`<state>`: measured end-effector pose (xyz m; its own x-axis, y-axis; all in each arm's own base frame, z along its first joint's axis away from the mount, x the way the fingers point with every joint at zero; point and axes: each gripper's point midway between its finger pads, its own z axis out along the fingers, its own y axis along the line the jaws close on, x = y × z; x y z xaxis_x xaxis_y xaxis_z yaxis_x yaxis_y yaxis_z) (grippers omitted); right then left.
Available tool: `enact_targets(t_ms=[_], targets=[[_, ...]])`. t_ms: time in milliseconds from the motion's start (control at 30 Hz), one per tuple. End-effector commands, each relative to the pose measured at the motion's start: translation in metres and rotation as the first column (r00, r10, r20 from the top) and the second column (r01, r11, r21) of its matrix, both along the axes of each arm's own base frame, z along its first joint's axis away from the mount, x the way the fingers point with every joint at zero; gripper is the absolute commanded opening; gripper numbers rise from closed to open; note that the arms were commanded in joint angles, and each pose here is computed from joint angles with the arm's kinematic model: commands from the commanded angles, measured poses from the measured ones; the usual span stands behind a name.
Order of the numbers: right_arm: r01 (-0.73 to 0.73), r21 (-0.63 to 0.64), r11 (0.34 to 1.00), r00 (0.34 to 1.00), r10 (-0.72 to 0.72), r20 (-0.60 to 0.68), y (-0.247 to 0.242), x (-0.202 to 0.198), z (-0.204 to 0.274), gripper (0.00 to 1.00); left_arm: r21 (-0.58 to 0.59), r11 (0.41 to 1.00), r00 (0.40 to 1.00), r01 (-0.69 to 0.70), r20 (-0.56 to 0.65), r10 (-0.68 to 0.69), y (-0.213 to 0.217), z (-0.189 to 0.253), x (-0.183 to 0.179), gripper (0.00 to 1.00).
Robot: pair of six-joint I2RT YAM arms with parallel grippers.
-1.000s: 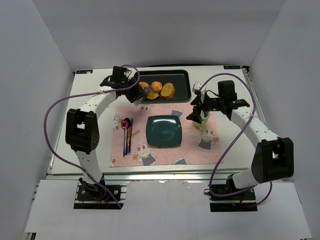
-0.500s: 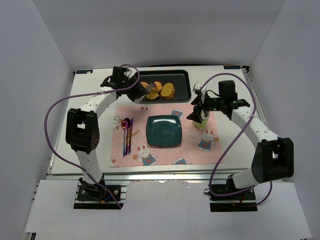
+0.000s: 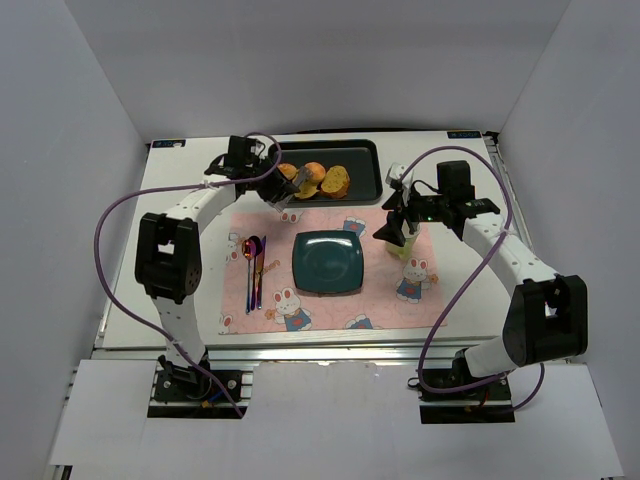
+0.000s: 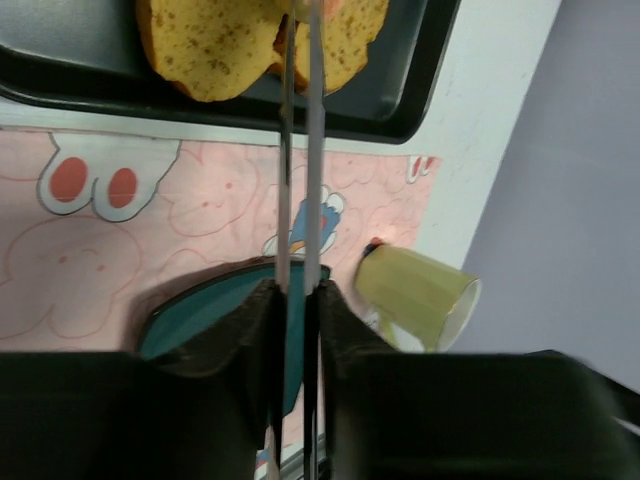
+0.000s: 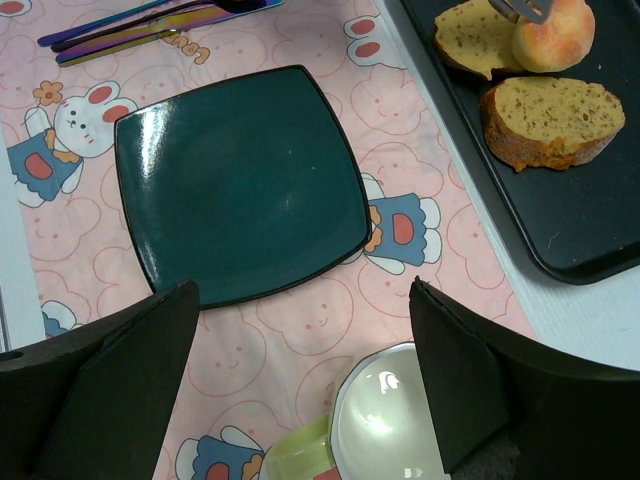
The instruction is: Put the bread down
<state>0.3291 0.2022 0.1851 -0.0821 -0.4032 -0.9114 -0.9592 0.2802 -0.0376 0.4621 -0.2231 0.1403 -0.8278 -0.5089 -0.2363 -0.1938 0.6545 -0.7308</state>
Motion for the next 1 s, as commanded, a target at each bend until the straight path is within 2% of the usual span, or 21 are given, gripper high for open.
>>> enact_targets(t_ms=[0,133,233,300,333,367,400,467,500,567,600,667,700,833,967], targets=[[-0.013,0.030,0.999,0.999,0.011,0.038,0.000,-0.003,0.014,0.89,-0.052,0.999,0.996,0.012,0.088,-0.007,-0.006,0.032,0.001,0.24],[-0.015,0.028,1.000,0.999,0.013,0.045,-0.001,-0.005,0.015,0.89,-0.075,0.997,0.984,0.028,0.180,-0.014,-0.006,0.066,-0.002,0.04],[-0.016,0.027,1.000,0.998,0.014,0.053,-0.003,-0.007,0.016,0.89,-0.075,0.995,0.971,0.064,0.233,-0.045,-0.003,0.088,-0.022,0.00],[-0.016,0.032,0.999,0.998,0.014,0.063,-0.004,-0.008,0.018,0.89,-0.054,0.994,0.971,0.097,0.223,-0.082,0.001,0.082,-0.043,0.00],[-0.017,0.033,0.999,0.998,0.015,0.068,-0.004,-0.008,0.018,0.89,-0.058,0.992,0.965,0.110,0.243,-0.093,0.003,0.095,-0.058,0.00],[-0.019,0.037,0.999,0.997,0.016,0.070,-0.004,-0.009,0.018,0.89,-0.055,0.991,0.973,0.122,0.205,-0.109,0.005,0.080,-0.076,0.00],[-0.019,0.041,0.999,0.997,0.016,0.077,-0.004,-0.008,0.019,0.89,-0.071,0.986,0.960,0.153,0.248,-0.131,0.005,0.097,-0.095,0.00],[-0.027,0.049,0.998,0.997,0.023,0.075,-0.004,-0.010,0.021,0.86,-0.076,0.982,0.957,0.174,0.246,-0.150,0.007,0.093,-0.121,0.00],[-0.029,0.052,0.998,0.997,0.025,0.078,-0.004,-0.010,0.022,0.85,-0.076,0.981,0.966,0.181,0.200,-0.163,0.010,0.073,-0.141,0.00],[-0.037,0.061,0.997,0.996,0.032,0.081,-0.003,-0.010,0.024,0.82,-0.092,0.976,0.961,0.198,0.214,-0.175,0.012,0.079,-0.170,0.00],[-0.039,0.064,0.997,0.996,0.033,0.081,-0.002,-0.009,0.026,0.79,-0.095,0.976,0.971,0.197,0.154,-0.181,0.016,0.062,-0.187,0.00],[-0.045,0.071,0.996,0.995,0.038,0.091,-0.001,-0.008,0.030,0.77,-0.111,0.970,0.967,0.216,0.159,-0.197,0.015,0.064,-0.209,0.00],[-0.045,0.074,0.996,0.995,0.038,0.092,0.000,-0.006,0.031,0.77,-0.126,0.967,0.972,0.221,0.113,-0.207,0.013,0.050,-0.223,0.00],[-0.038,0.083,0.996,0.994,0.029,0.105,0.001,0.000,0.038,0.78,-0.126,0.959,0.967,0.252,0.066,-0.246,0.009,0.031,-0.249,0.00],[-0.029,0.083,0.996,0.994,0.020,0.105,0.001,0.003,0.041,0.80,-0.092,0.959,0.963,0.270,0.038,-0.267,0.006,0.014,-0.255,0.00]])
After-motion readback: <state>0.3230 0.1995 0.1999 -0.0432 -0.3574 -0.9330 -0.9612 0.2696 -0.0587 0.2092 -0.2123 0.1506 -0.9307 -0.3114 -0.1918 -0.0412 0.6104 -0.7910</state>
